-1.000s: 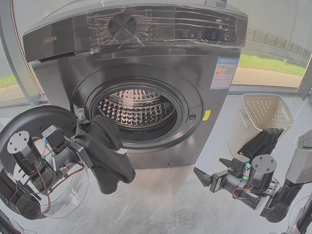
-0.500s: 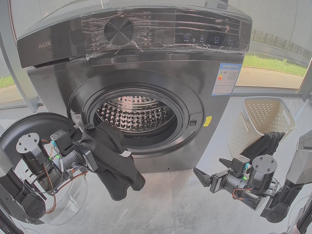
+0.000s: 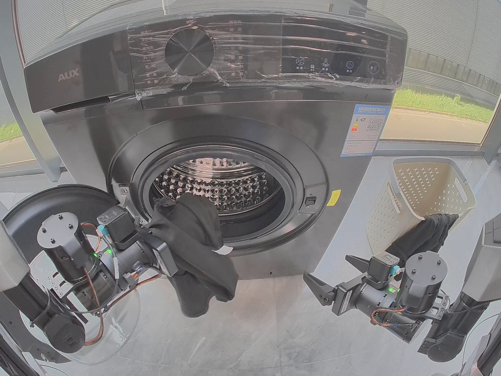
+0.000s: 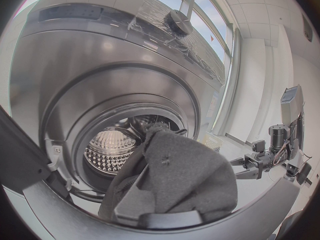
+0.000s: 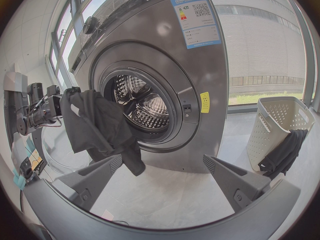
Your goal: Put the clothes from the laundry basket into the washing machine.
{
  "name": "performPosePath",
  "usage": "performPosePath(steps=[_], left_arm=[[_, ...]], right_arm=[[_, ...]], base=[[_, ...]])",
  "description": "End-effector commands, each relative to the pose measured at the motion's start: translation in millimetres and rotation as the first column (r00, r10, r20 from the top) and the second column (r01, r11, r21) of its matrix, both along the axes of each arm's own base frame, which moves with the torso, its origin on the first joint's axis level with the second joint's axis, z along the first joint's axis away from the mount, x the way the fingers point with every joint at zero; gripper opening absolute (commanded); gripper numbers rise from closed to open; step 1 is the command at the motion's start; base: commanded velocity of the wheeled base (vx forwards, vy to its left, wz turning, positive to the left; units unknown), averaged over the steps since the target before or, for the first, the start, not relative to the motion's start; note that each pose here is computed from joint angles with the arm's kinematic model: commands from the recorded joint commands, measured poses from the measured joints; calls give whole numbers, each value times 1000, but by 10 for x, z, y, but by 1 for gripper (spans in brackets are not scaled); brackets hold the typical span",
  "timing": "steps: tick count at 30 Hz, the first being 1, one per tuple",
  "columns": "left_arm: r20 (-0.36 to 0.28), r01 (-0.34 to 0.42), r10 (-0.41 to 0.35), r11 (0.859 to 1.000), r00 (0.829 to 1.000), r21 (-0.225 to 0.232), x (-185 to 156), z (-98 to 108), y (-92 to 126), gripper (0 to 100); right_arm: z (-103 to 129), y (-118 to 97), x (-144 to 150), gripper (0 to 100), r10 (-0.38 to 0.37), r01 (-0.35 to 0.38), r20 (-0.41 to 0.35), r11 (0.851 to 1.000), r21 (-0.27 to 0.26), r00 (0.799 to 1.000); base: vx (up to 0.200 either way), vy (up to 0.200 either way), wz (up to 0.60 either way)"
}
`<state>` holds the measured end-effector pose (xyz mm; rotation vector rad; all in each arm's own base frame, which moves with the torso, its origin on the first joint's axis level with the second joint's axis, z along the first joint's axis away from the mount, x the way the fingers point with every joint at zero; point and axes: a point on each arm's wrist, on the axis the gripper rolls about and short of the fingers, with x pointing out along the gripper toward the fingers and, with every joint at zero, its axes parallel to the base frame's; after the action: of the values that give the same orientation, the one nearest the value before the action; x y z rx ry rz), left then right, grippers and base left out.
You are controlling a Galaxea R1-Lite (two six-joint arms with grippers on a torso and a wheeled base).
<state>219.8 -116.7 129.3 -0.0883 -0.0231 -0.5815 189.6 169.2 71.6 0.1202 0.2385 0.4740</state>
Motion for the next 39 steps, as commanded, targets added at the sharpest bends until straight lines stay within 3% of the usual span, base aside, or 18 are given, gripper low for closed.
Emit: performPosePath(steps=[1,8,16,24,30,39], left_arm=[[0,20,-20,1000,1000,-12,311,-96,-244,0],[-47,13,-14,1000,999,-23,570,-301,-374,0],[4,-83,84,995,996,-51,1059,-415,-491,0],[-5,-113,113,993,994,-42,1302,-601,-595,0],[19,-130,131,991,991,-37,1521,-661,-687,0],[-1,-184,184,983,983,-23,1890,-633,-806,0]], right_arm=[[51,24,-45,100,20,-20,14,1000,15,1000],[51,22,-43,100,19,-19,15,1000,13,1000],[44,29,-52,100,25,-25,12,1000,11,1000],[23,36,-45,100,26,-26,6,1000,8,1000],[9,31,-50,100,26,-26,0,1000,3,1000],[9,31,-50,100,26,-26,0,1000,3,1000]], base=[[0,0,0],[0,0,0],[0,0,0],[0,0,0],[0,0,0],[0,0,0]])
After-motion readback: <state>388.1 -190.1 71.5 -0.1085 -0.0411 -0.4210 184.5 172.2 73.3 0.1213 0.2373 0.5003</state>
